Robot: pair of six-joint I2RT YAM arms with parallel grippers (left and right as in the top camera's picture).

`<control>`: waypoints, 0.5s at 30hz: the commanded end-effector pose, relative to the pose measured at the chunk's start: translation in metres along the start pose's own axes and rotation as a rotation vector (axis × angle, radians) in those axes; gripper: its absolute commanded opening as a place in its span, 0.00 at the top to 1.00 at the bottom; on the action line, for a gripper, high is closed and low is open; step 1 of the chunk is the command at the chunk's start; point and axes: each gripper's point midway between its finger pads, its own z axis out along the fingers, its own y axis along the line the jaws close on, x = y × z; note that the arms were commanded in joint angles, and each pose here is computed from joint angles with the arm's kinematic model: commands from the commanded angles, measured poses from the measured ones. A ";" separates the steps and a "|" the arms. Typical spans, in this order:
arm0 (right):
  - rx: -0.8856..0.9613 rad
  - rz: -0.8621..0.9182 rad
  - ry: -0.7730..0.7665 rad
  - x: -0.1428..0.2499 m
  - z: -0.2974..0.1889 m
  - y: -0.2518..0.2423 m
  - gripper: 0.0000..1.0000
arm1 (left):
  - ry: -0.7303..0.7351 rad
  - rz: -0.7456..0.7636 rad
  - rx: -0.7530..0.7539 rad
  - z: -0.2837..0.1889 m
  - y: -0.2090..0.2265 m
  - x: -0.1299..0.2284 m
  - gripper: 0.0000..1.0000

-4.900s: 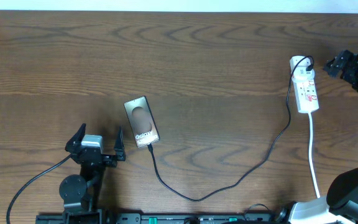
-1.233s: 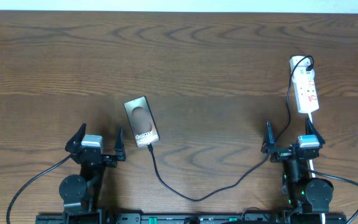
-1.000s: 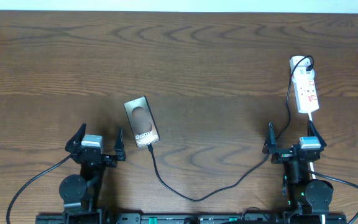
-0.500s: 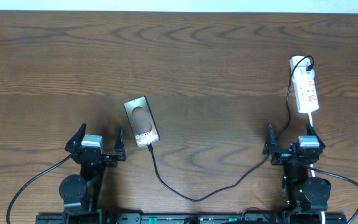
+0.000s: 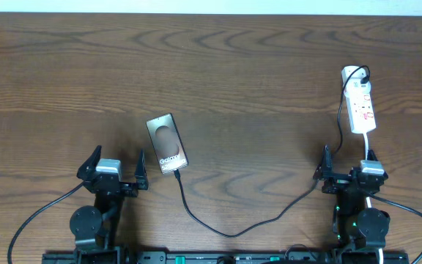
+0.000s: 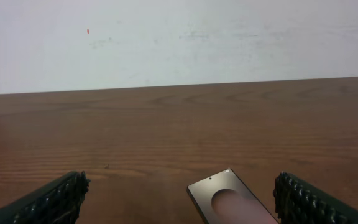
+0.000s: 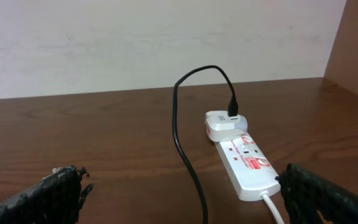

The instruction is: Plug charger to phone and switch on socket

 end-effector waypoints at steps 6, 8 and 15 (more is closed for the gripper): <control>-0.017 0.014 0.006 0.002 0.000 0.004 0.01 | 0.046 -0.019 0.023 0.000 -0.004 0.014 0.03; -0.016 0.013 0.017 0.004 0.000 0.003 0.01 | 0.046 -0.019 0.023 0.000 -0.004 0.014 0.03; -0.015 0.013 0.018 0.005 0.000 0.003 0.01 | 0.046 -0.019 0.023 0.000 -0.004 0.014 0.03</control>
